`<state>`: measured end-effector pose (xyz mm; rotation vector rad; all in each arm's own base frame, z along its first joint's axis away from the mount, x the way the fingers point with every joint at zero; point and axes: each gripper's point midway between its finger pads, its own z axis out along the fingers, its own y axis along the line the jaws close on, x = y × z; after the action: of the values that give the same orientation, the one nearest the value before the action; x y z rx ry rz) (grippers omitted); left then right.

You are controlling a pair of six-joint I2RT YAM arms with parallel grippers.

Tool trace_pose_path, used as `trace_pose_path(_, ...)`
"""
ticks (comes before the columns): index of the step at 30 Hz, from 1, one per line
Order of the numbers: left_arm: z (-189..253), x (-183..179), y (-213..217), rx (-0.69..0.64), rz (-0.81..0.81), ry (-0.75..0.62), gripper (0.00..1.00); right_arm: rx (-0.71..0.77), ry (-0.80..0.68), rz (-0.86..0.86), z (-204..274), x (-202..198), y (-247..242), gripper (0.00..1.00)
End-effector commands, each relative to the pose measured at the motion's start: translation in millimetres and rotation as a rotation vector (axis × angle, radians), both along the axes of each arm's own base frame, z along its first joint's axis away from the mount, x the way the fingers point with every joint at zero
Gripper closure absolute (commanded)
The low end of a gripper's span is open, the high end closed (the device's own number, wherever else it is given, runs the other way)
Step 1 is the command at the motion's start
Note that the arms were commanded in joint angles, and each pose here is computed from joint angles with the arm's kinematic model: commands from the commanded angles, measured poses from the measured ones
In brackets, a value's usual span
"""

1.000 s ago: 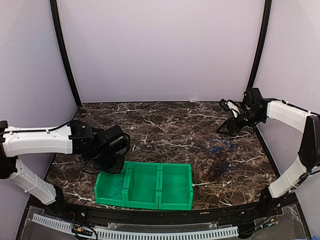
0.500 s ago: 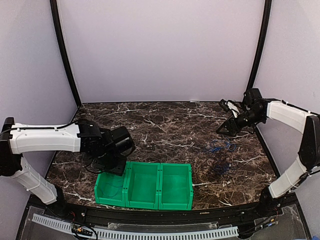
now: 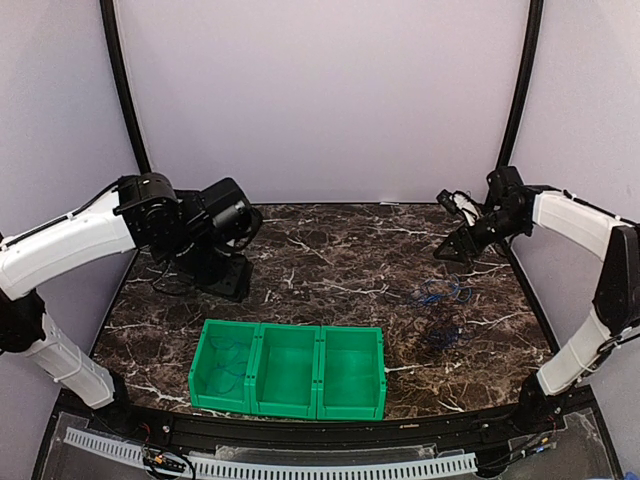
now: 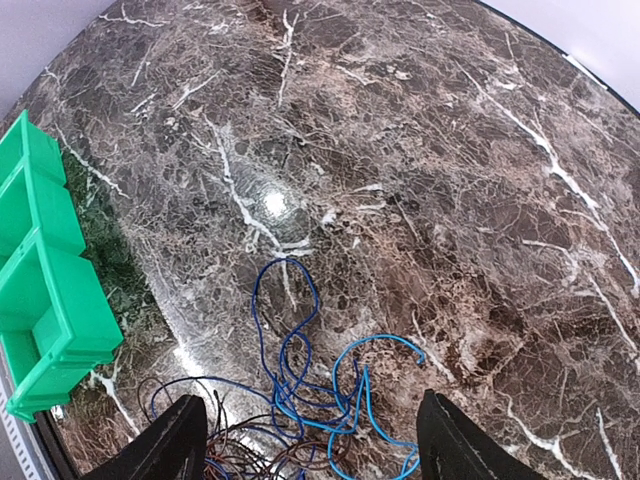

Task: Untangle the cables

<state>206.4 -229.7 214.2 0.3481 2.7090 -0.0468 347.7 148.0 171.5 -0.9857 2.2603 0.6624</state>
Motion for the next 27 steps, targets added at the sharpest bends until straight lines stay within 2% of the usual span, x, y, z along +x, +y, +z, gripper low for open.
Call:
trace_pose_path(1,12,25,-10,0.032,-0.074,-0.087,0.36,-0.060,0.025,-0.035,-8,10,-6,0.28)
trace_pose_path(6,14,73,-77,-0.072,-0.185,-0.228,0.37,-0.128,0.109,-0.076,-37,18,-16,0.37)
trace_pose_path(11,48,101,-168,-0.446,-0.318,-0.391,0.37,-0.193,0.167,-0.199,-55,28,-46,0.43)
trace_pose_path(14,53,103,-199,-0.554,-0.379,-0.384,0.37,-0.187,0.194,-0.270,-57,31,-70,0.45)
trace_pose_path(17,41,108,-221,-0.577,-0.400,-0.334,0.39,-0.163,0.249,-0.308,-66,27,-87,0.45)
trace_pose_path(21,28,103,-242,-0.660,-0.408,-0.247,0.41,-0.112,0.330,-0.287,-85,18,-81,0.42)
trace_pose_path(27,21,101,-253,-0.719,-0.391,-0.202,0.42,-0.055,0.382,-0.274,-99,19,-72,0.45)
